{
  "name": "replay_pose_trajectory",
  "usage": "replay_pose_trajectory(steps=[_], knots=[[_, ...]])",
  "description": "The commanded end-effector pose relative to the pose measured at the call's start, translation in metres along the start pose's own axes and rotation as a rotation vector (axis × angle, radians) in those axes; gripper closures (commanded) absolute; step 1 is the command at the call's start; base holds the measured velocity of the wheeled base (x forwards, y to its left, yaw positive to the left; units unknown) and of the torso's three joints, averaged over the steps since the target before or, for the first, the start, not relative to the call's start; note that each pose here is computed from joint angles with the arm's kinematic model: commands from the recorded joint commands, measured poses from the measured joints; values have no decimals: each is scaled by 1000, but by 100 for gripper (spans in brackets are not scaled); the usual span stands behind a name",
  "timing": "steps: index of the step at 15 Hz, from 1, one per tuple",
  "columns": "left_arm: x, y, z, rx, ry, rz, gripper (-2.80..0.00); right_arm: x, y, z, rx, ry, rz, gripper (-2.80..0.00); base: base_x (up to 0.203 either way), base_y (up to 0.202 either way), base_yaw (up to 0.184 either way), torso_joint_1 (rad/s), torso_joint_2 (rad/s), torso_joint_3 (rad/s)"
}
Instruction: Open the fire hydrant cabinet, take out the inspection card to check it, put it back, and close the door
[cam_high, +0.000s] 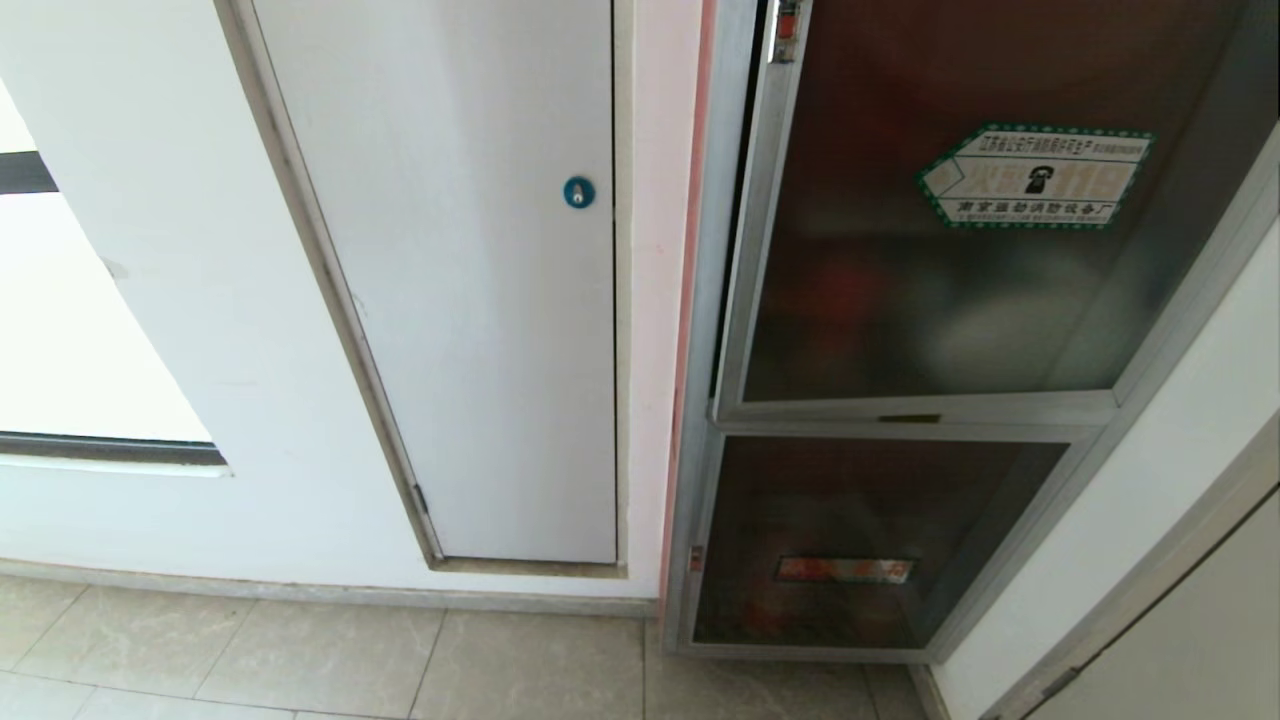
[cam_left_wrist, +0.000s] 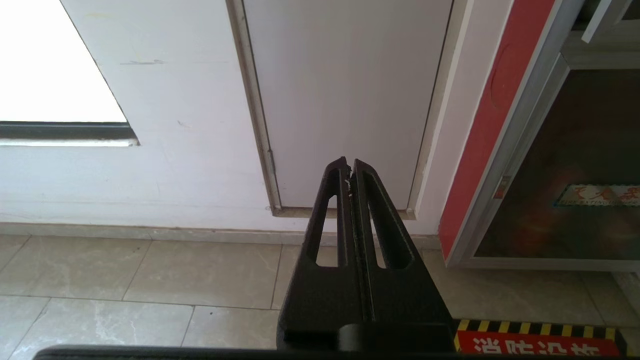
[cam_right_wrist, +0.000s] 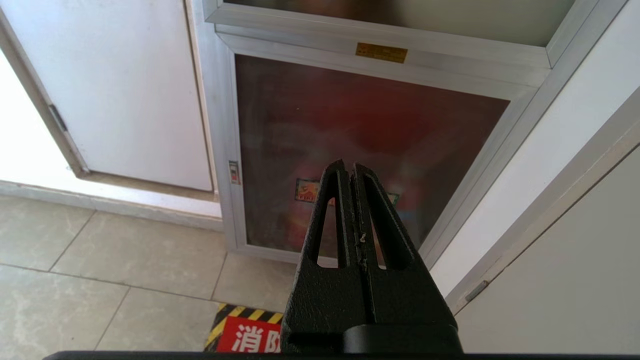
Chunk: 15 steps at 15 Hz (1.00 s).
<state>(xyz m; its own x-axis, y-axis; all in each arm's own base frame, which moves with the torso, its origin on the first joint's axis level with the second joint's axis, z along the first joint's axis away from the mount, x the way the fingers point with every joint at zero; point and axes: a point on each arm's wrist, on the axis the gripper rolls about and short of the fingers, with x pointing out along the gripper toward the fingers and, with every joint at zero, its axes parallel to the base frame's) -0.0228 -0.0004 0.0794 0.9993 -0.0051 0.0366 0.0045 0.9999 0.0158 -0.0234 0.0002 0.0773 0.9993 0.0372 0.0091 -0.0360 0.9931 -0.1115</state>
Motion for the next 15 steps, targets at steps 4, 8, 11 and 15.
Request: replay_pose_trajectory(steps=[4, 8, 11, 15], knots=[[1, 0, -4, 0, 14, 0, 0, 1, 0, -1, 28, 8, 2, 0, 0, 0, 0, 0, 0, 0], [1, 0, -4, 0, 14, 0, 0, 1, 0, -1, 68, 6, 1, 0, 0, 0, 0, 0, 0, 0], [1, 0, -4, 0, 15, 0, 0, 1, 0, -1, 67, 6, 0, 0, 0, 0, 0, 0, 0, 0], [1, 0, -4, 0, 15, 0, 0, 1, 0, -1, 70, 6, 0, 0, 0, 0, 0, 0, 0, 0]])
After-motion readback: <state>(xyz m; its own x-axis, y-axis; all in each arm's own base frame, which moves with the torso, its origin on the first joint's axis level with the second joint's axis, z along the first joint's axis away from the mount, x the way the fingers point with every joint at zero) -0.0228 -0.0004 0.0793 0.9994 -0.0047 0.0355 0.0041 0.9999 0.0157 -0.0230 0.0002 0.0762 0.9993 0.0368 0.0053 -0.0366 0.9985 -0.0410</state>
